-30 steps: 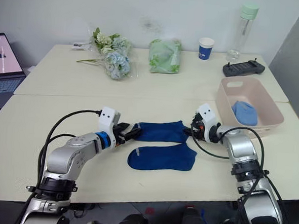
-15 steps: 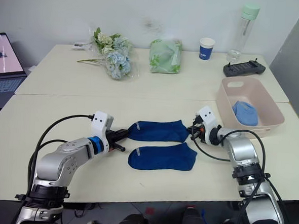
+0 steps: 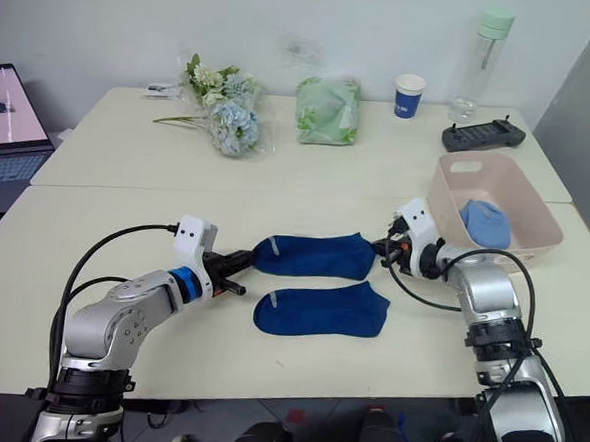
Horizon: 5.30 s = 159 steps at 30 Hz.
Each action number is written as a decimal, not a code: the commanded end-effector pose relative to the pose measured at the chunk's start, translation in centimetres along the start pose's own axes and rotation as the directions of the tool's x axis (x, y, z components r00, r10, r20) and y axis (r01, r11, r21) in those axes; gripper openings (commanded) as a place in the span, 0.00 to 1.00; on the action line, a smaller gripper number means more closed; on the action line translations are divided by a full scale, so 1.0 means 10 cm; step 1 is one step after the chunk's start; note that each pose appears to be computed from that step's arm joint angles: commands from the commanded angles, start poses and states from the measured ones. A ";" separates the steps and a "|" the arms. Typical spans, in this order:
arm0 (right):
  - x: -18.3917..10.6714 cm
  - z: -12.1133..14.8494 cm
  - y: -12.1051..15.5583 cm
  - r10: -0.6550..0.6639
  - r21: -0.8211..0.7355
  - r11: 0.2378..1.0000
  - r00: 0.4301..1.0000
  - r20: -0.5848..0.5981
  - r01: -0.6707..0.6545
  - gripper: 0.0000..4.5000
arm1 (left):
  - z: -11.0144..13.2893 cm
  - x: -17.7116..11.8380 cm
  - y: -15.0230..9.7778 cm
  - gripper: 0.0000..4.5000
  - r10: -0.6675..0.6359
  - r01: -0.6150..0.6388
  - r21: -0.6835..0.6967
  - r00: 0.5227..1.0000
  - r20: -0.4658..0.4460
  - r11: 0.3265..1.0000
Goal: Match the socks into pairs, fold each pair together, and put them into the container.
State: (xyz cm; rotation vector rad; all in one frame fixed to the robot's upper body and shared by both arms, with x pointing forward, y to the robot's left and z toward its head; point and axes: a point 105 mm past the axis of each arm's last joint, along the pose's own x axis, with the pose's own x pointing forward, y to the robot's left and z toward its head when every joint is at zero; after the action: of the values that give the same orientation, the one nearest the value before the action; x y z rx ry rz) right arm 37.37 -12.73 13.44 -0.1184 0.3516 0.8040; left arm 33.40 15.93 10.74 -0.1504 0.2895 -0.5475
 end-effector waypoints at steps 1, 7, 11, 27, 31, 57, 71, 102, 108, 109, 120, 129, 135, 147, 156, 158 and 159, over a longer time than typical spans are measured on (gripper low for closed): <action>-0.16 0.24 0.01 0.004 -0.022 1.000 0.998 0.064 -0.002 0.00 | 0.27 -0.07 -0.10 0.01 -0.035 0.034 0.015 0.995 0.098 0.999; -0.36 0.32 0.03 0.021 -0.012 1.000 0.998 0.066 -0.020 0.00 | 0.32 -0.16 -0.26 0.01 -0.102 0.103 -0.007 0.990 0.096 0.995; -0.62 0.35 0.19 0.105 0.021 0.994 0.993 0.046 -0.106 0.00 | 0.20 -0.34 -0.47 0.01 -0.185 0.187 -0.033 0.982 0.041 0.982; -0.72 -0.16 0.64 0.212 0.088 0.975 0.972 -0.101 -0.203 0.00 | -0.29 -0.47 -0.54 0.01 -0.174 0.172 -0.029 0.979 -0.106 0.985; -0.69 -0.23 0.60 0.191 0.097 0.979 0.975 -0.109 -0.181 0.00 | -0.30 -0.47 -0.53 0.01 -0.171 0.168 -0.030 0.979 -0.110 0.985; -0.67 -0.22 0.47 0.154 0.080 0.986 0.981 -0.119 -0.145 0.00 | -0.27 -0.66 -0.63 0.01 -0.242 0.210 -0.259 0.965 -0.100 0.943; -0.64 -0.27 0.51 0.165 0.095 0.984 0.978 -0.128 -0.153 0.00 | -0.41 -0.66 -0.49 0.01 -0.180 0.147 -0.192 0.969 -0.168 0.970; -0.58 -0.44 0.52 0.157 0.112 0.984 0.975 -0.157 -0.140 0.00 | -0.38 -0.47 -0.42 0.01 -0.147 0.129 -0.114 0.976 -0.161 0.985; -0.58 -0.44 0.48 0.133 0.112 0.987 0.980 -0.148 -0.117 0.09 | -0.37 -0.46 -0.41 0.00 -0.143 0.128 -0.106 0.977 -0.160 0.986; -0.58 -0.43 0.47 0.133 0.111 0.987 0.980 -0.145 -0.118 0.14 | -0.37 -0.47 -0.41 0.00 -0.138 0.123 -0.102 0.978 -0.157 0.987; -0.67 0.13 0.47 0.134 -0.020 0.991 0.983 0.122 -0.132 0.68 | 0.07 -0.48 -0.42 0.75 -0.153 0.152 0.099 0.988 0.002 0.983; -0.19 0.02 0.94 0.227 -0.260 0.948 0.964 0.140 -0.186 0.31 | -0.09 0.00 -0.81 0.48 -0.376 0.368 0.399 0.925 -0.063 0.840; -0.06 -0.56 0.80 0.135 -0.290 0.949 0.990 0.025 -0.122 0.00 | -0.39 0.17 -0.66 0.05 -0.335 0.370 0.453 0.929 -0.159 0.811; -0.48 -0.60 0.67 0.150 -0.264 0.957 0.984 0.096 -0.120 0.00 | -0.30 -0.02 -0.52 0.01 -0.365 0.374 0.399 0.925 -0.103 0.837; -0.27 -0.51 1.02 0.292 -0.256 0.931 0.952 0.090 -0.261 0.00 | -0.39 -0.10 -0.62 0.01 -0.407 0.446 0.422 0.895 -0.185 0.789; -0.25 -0.61 1.01 0.285 -0.265 0.927 0.958 0.044 -0.264 0.00 | -0.48 -0.09 -0.56 0.01 -0.376 0.442 0.430 0.897 -0.233 0.787; -0.25 -0.65 1.00 0.280 -0.269 0.927 0.959 0.028 -0.263 0.00 | -0.51 -0.09 -0.54 0.01 -0.361 0.438 0.435 0.898 -0.251 0.786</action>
State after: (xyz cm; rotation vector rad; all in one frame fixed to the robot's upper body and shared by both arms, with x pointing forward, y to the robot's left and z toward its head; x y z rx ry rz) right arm 26.82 -8.71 8.26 -0.2564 0.2126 1.1286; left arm 28.50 11.30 7.53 0.2929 0.2476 -1.0529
